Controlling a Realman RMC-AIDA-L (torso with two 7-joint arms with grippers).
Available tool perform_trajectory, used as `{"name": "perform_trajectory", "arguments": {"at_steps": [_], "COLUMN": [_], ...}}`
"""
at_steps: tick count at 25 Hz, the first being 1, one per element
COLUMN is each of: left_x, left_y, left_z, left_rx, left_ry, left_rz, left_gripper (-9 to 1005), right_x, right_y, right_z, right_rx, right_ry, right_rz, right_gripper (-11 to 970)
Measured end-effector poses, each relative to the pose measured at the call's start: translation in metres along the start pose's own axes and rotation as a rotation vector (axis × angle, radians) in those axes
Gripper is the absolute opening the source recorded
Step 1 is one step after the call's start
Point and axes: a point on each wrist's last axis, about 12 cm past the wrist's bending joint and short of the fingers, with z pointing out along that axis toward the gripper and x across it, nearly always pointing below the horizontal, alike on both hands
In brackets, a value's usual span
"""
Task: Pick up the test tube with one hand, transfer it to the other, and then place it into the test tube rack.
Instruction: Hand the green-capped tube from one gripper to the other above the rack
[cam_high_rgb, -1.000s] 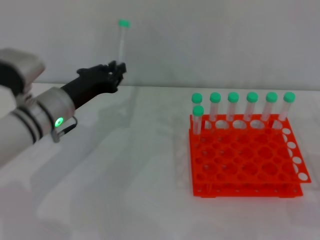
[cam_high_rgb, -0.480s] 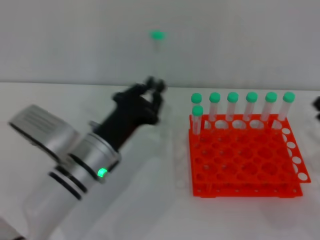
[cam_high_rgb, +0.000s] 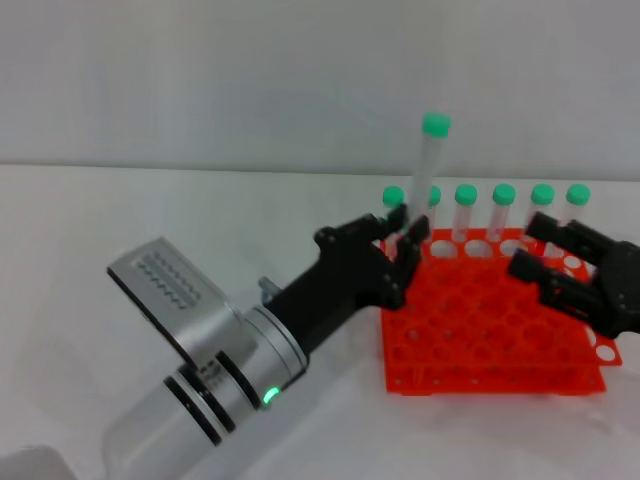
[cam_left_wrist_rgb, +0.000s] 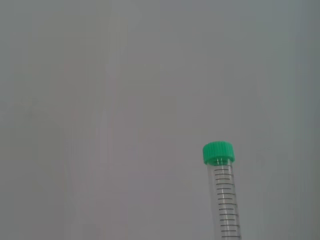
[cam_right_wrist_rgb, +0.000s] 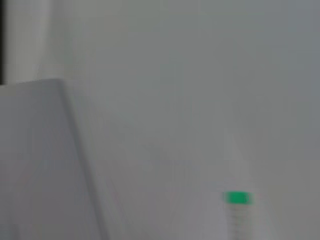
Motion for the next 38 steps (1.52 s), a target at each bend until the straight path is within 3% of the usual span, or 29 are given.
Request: {"name": "perform_trajectory", "arguments": {"at_steps": [5, 8, 26, 38], "left_x": [0.003, 0.005, 0.013, 0.014], "left_y": [-0.02, -0.025, -0.027, -0.028], "left_z": [0.001, 0.001, -0.017, -0.02], "left_rx": [0.099, 0.13, 0.147, 0.167], "left_ry": [0.016, 0.025, 0.055, 0.054], "left_rz": [0.007, 0.018, 0.028, 0.042], "left_gripper": [190, 190, 191, 190], "right_x": [-0.003, -0.002, -0.003, -0.002], "right_y": [-0.002, -0.003, -0.002, -0.004], "right_z": [0.018, 0.025, 0.048, 0.042], "right_rx": [-0.037, -0.033, -0.059, -0.046], "right_ry": [0.015, 0.015, 0.021, 0.042], "right_rz": [0.012, 0.011, 0.032, 0.025], "right_gripper": [695, 682, 606, 333]}}
